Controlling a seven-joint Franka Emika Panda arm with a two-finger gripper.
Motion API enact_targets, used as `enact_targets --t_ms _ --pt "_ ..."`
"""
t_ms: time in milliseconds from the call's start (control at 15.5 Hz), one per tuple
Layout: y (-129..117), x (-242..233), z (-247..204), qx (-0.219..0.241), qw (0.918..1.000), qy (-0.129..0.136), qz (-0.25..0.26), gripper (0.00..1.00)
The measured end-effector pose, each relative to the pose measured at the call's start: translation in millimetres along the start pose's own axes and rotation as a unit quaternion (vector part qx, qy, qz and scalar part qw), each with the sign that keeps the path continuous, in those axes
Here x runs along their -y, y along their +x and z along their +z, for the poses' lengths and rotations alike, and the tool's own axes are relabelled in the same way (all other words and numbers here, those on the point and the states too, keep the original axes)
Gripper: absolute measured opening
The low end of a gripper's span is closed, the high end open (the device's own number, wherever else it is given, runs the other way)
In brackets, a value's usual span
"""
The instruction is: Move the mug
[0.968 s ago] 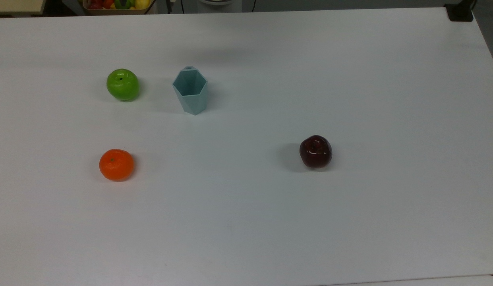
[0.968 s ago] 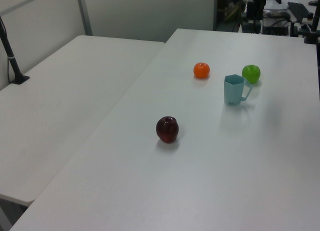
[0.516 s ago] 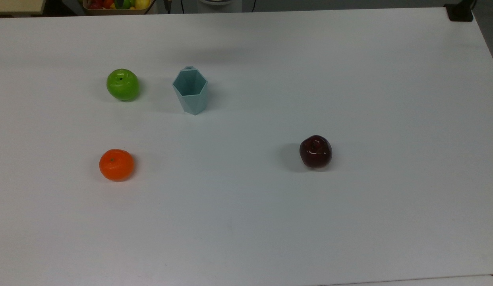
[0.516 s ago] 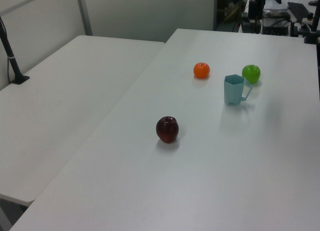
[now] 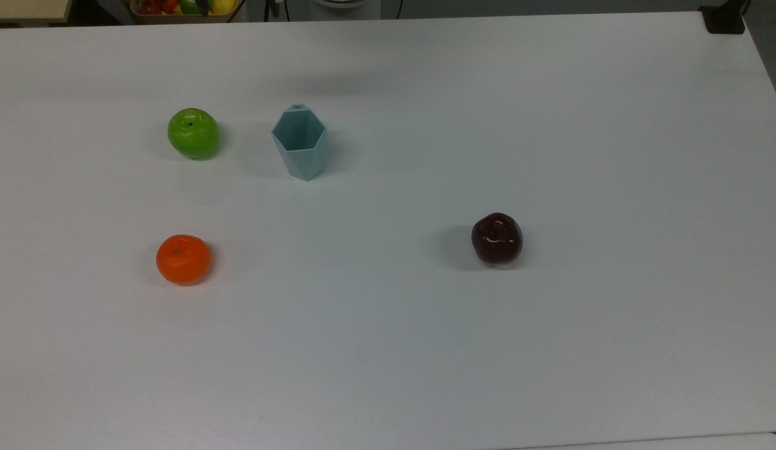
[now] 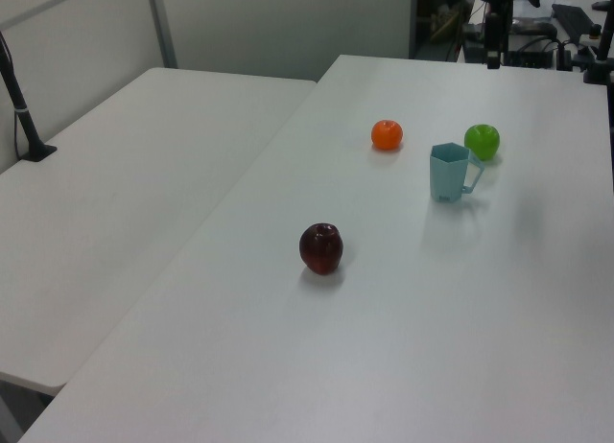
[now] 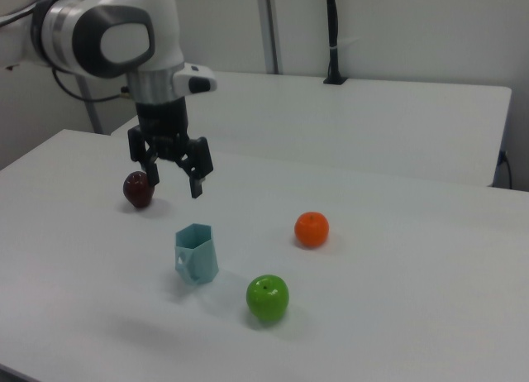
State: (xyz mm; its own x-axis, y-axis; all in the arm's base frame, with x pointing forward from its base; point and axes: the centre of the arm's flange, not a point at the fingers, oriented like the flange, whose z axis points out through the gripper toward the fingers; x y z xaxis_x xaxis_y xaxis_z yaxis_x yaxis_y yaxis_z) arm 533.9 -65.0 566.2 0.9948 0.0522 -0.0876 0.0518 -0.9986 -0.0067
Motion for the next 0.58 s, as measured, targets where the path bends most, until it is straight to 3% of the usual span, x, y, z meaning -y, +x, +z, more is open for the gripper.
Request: enact_targets --t_ms 581 --pt "-52.5 18.6 66.4 -0.016 0.9998 -0.007 -0.011 1.00"
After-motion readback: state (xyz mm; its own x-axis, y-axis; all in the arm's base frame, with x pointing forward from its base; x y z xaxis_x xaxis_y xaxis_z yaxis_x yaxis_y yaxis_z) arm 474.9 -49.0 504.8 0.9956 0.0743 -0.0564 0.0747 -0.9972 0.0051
